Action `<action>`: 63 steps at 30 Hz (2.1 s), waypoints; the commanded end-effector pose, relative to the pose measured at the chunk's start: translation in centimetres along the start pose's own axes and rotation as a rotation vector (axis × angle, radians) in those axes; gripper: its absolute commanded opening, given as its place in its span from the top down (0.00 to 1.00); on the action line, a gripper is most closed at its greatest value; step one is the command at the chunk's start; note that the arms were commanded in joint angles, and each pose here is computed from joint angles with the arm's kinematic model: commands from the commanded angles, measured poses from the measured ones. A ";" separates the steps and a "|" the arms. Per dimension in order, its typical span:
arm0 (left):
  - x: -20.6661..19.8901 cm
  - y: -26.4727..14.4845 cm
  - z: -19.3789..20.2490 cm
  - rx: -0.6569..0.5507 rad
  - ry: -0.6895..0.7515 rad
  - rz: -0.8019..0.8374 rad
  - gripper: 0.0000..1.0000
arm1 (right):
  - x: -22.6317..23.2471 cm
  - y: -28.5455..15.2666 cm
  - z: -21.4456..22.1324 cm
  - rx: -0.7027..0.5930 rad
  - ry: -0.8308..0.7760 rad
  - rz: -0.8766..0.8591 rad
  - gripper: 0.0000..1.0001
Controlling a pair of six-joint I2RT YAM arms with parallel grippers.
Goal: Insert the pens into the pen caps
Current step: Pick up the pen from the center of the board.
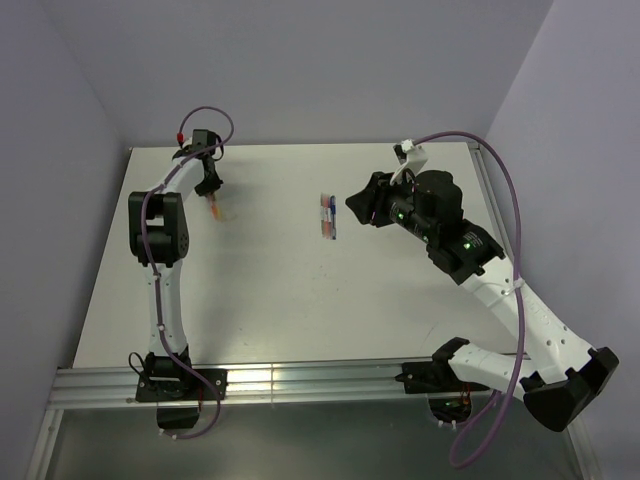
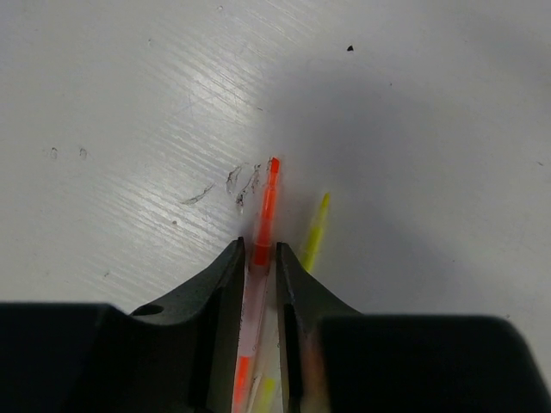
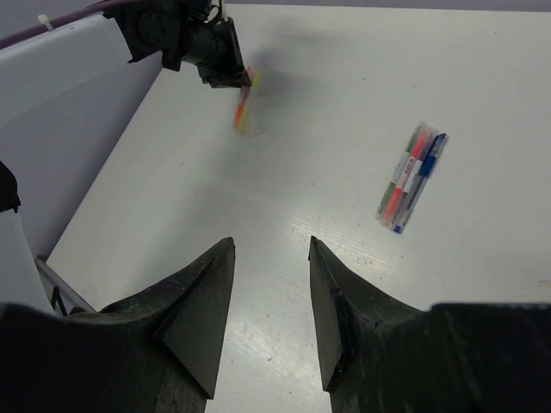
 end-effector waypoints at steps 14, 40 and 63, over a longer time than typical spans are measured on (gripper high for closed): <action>0.6 -1.8 -1.7 -0.039 -0.009 0.048 1.00 | 0.2 0.2 -0.8 -0.020 -0.019 -0.005 0.52; -1.5 -29.8 0.3 -0.350 -0.142 0.939 1.00 | 3.8 2.3 -0.9 -0.035 0.001 -0.467 0.50; -0.8 -43.1 7.0 -0.512 -0.176 1.559 1.00 | 5.1 5.5 -2.0 -0.064 0.010 -0.617 0.48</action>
Point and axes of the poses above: each gripper's point midway between its finger pads, its own y axis out along the fingers, its own x axis along the line the jaws close on, z = x × y, the point moved 9 cm from there along -y, back along the fingers, and after that the axes turned 1 degree about y, right-handed, at the moved point
